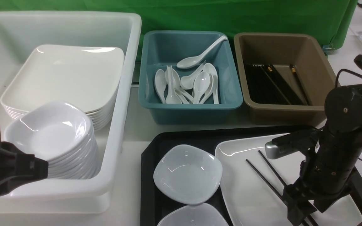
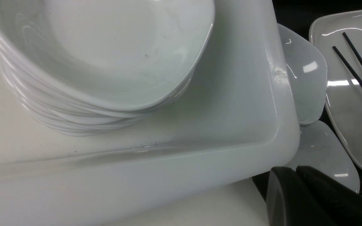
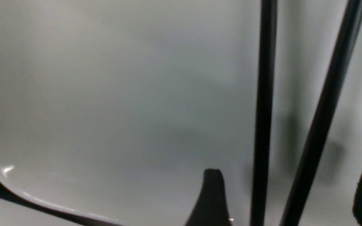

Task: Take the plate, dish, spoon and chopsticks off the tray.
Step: Use the right arm to grab a pair of chopsticks from the plate, then use the right arm to put the chopsticks into the small storage box on the right

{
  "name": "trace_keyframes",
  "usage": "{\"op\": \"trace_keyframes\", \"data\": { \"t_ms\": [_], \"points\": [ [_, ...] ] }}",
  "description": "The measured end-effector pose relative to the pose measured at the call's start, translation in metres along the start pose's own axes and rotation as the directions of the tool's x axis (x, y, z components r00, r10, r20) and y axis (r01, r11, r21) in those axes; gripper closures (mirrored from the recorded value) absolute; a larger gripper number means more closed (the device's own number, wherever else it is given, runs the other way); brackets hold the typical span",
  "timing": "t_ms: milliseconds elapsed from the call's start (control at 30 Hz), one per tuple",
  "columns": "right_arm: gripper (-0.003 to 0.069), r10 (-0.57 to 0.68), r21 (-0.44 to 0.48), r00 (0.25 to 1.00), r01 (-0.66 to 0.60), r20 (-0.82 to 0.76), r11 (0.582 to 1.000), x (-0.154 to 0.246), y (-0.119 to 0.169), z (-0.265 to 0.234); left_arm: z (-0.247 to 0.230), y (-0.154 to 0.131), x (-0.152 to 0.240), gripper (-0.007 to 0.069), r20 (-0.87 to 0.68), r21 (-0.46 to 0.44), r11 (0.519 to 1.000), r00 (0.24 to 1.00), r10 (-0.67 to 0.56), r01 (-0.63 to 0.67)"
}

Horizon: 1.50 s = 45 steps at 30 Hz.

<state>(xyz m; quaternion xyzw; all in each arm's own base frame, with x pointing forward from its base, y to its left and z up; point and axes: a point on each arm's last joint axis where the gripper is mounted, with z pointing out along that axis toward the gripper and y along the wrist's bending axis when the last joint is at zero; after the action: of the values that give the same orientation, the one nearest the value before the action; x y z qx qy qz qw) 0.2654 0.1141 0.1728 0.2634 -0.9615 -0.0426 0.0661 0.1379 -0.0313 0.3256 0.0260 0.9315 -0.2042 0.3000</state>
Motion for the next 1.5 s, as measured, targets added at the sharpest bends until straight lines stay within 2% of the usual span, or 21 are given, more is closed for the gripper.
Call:
{"op": "trace_keyframes", "data": {
  "t_ms": [67, 167, 200, 267, 300, 333, 367, 700, 900, 967, 1000, 1133, 1167, 1333, 1500],
  "points": [
    [0.0102, -0.011, 0.003, 1.000, 0.011, -0.001, 1.000, -0.001, 0.002, 0.001, 0.000, 0.000, 0.000, 0.0617, 0.000, 0.000, 1.000, 1.000, 0.000, 0.000],
    [0.0229, -0.042, 0.012, 0.999, 0.043, -0.018, 0.999, -0.003, 0.009, 0.007, 0.000, 0.000, 0.000, 0.0617, 0.000, 0.000, 1.000, 1.000, 0.000, 0.000],
    [0.0239, -0.044, 0.013, 0.999, 0.044, -0.020, 0.999, -0.004, 0.009, 0.008, 0.000, 0.000, 0.000, 0.0617, 0.000, 0.000, 1.000, 1.000, 0.000, 0.000],
    [0.0382, -0.050, 0.014, 0.998, 0.051, -0.031, 0.999, -0.004, 0.010, 0.010, 0.000, 0.000, 0.000, 0.0617, 0.000, 0.000, 1.000, 1.000, 0.000, 0.000],
    [0.0393, -0.050, 0.014, 0.998, 0.050, -0.032, 0.999, -0.004, 0.010, 0.011, 0.000, 0.000, 0.000, 0.0617, 0.000, 0.000, 1.000, 1.000, 0.000, 0.000],
    [0.0482, -0.051, 0.015, 0.998, 0.051, -0.034, 0.999, -0.005, 0.010, 0.011, 0.000, 0.000, 0.000, 0.0617, 0.000, 0.000, 1.000, 1.000, 0.000, 0.000],
    [0.0519, -0.051, 0.014, 0.998, 0.051, -0.035, 0.999, -0.005, 0.010, 0.012, 0.000, 0.000, 0.000, 0.0617, 0.000, 0.000, 1.000, 1.000, 0.000, 0.000],
    [0.0514, -0.067, 0.018, 0.998, 0.067, 0.001, 0.998, 0.009, 0.016, -0.015, 0.000, 0.000, 0.000, 0.0617, 0.000, 0.000, 1.000, 1.000, 0.000, 0.000],
    [0.0514, -0.079, 0.059, 0.971, 0.067, 0.225, 0.996, 0.022, 0.020, -0.084, 0.000, 0.000, 0.000, 0.0617, 0.001, 0.003, 1.000, 1.000, -0.002, 0.002],
    [0.0514, -0.035, 0.087, 0.916, 0.000, 0.399, 0.996, 0.008, 0.003, -0.127, 0.000, -0.002, 0.000, 0.0617, 0.004, 0.018, 1.000, 1.000, -0.009, 0.009],
    [0.0514, -0.037, 0.090, 0.910, -0.001, 0.412, 0.996, 0.006, 0.003, -0.130, 0.000, -0.002, 0.000, 0.0617, 0.005, 0.020, 1.000, 1.000, -0.009, 0.009],
    [0.0514, 0.011, 0.118, 0.782, -0.108, 0.623, 0.987, -0.025, -0.027, -0.181, 0.002, -0.009, 0.002, 0.0617, -0.011, 0.053, 0.997, 0.998, 0.058, -0.058],
    [0.0514, 0.028, 0.119, 0.737, -0.147, 0.675, 0.982, -0.045, -0.042, -0.192, 0.003, -0.014, 0.003, 0.0617, -0.021, 0.076, 0.993, 0.995, 0.094, -0.092],
    [0.0514, 0.055, 0.111, 0.649, -0.211, 0.758, 0.971, -0.106, -0.076, -0.197, 0.009, -0.028, 0.012, 0.0617, -0.089, 0.119, 0.967, 0.968, 0.236, -0.225],
    [0.0514, 0.078, 0.096, 0.645, -0.232, 0.760, 0.968, -0.154, -0.096, -0.170, 0.016, -0.035, 0.020, 0.0617, -0.188, 0.139, 0.953, 0.937, 0.294, -0.270]
  ]
}}
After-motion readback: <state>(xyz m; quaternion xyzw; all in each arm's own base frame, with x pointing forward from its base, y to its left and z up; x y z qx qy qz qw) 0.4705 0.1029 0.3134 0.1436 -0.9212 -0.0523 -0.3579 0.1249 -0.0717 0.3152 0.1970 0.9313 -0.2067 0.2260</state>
